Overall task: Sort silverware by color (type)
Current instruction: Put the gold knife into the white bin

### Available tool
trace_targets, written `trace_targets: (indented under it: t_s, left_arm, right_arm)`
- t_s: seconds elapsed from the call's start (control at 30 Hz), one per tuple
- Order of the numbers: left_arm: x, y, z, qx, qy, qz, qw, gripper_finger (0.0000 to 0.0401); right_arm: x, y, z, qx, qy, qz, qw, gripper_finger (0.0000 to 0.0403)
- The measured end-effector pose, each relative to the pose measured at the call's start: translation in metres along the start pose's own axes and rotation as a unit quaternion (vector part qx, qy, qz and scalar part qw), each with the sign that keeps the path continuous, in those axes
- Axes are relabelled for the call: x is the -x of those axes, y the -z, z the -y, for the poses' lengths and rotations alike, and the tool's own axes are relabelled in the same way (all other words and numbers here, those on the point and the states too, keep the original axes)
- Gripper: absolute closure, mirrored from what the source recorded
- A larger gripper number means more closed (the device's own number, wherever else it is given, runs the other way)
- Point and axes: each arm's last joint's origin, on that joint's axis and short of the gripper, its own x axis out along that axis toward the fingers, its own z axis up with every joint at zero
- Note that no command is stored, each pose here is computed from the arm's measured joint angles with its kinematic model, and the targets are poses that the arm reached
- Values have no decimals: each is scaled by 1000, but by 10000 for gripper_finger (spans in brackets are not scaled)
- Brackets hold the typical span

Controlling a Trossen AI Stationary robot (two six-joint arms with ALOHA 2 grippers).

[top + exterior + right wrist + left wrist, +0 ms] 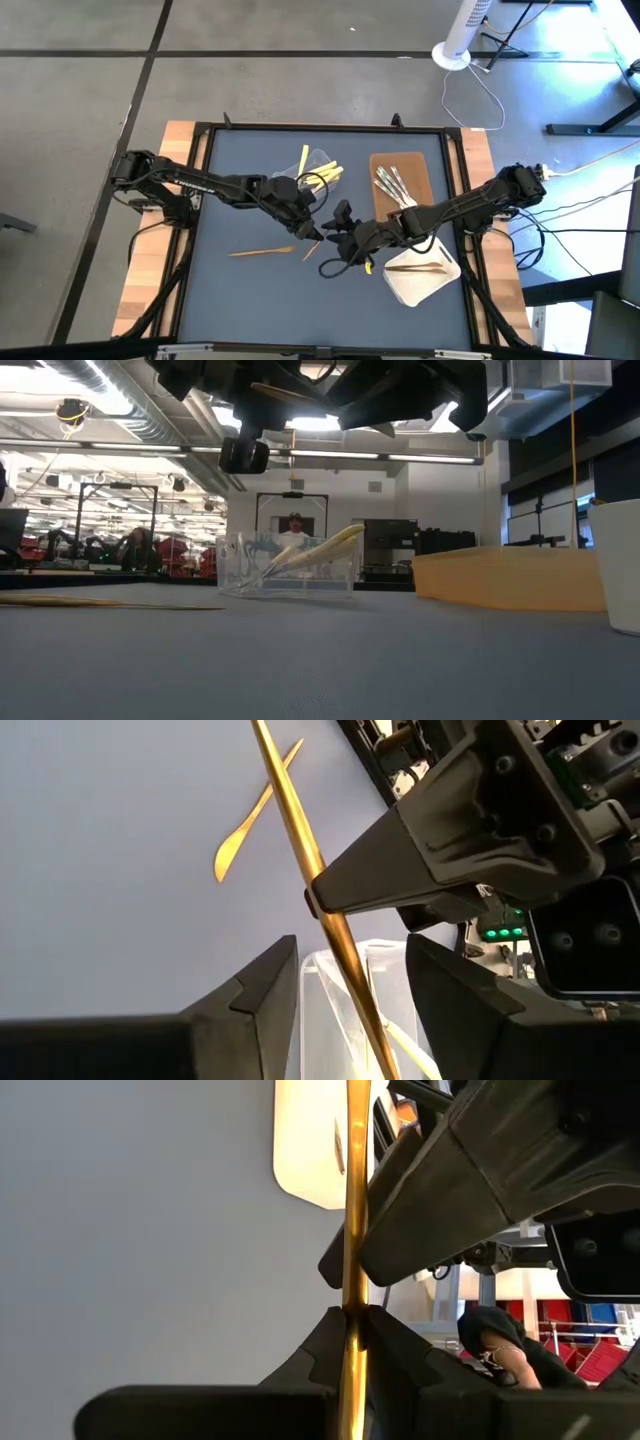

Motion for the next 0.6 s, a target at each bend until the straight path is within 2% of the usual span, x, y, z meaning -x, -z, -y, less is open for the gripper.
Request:
trace_targets:
  t_s: [0.4, 0.6]
  left_arm:
    - [0, 0, 0, 0, 0, 0, 1000, 379]
    - [0, 0, 0, 0, 0, 0, 1000, 379]
  right_arm:
    - [-2, 0, 0, -1, 5, -2, 1000, 307]
    - [-2, 0, 0, -1, 4, -2, 1000, 322]
